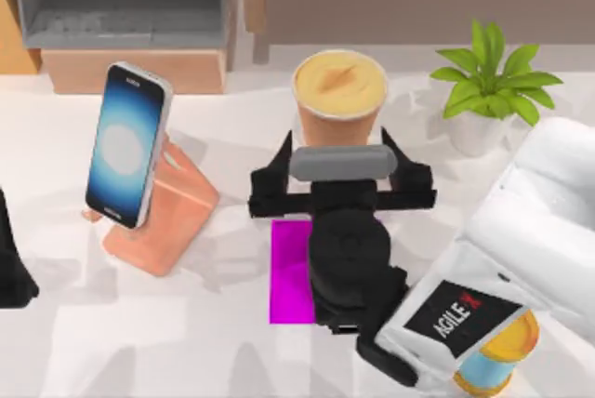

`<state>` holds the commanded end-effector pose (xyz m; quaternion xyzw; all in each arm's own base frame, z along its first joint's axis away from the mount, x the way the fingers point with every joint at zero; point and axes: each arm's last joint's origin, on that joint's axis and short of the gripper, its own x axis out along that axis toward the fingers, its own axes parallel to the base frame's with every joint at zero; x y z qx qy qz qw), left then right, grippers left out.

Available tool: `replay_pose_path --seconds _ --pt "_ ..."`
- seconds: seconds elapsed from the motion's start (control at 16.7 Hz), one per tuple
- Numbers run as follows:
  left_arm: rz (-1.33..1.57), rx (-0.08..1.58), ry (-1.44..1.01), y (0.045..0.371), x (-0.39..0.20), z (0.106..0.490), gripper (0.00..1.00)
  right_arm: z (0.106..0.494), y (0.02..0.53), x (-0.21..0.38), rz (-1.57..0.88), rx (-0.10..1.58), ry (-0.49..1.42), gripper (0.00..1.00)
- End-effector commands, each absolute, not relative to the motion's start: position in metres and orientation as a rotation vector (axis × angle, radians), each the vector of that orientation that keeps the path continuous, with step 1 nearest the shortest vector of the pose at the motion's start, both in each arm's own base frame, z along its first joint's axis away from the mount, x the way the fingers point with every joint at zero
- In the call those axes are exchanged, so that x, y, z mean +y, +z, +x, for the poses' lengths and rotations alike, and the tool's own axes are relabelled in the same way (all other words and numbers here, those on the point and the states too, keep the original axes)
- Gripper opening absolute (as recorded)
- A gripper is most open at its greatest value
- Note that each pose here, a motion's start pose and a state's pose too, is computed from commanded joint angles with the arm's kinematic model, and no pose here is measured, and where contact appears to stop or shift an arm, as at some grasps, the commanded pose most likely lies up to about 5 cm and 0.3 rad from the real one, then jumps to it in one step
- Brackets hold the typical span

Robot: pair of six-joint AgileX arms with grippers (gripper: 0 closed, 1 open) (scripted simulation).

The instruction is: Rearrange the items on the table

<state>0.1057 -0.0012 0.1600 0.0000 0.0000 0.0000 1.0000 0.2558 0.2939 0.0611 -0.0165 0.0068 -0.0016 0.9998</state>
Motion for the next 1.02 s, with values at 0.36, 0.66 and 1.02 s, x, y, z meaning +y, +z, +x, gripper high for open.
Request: replay_pose_path --seconds 0.36,0.66,1.02 --pt "0.000 0.000 0.000 0.160 -0.001 0.106 1.00 0.258 0.061 0.296 -0.014 0.001 -0.010 1.00" --pt "0.000 0.000 0.000 0.160 -0.001 0.106 1.00 0.271 0.061 0.296 -0.011 -0.001 -0.016 1.00" --pt "0.000 0.000 0.000 0.160 -0.001 0.106 1.00 0.289 0.061 0.295 -0.011 -0.001 -0.016 1.00"
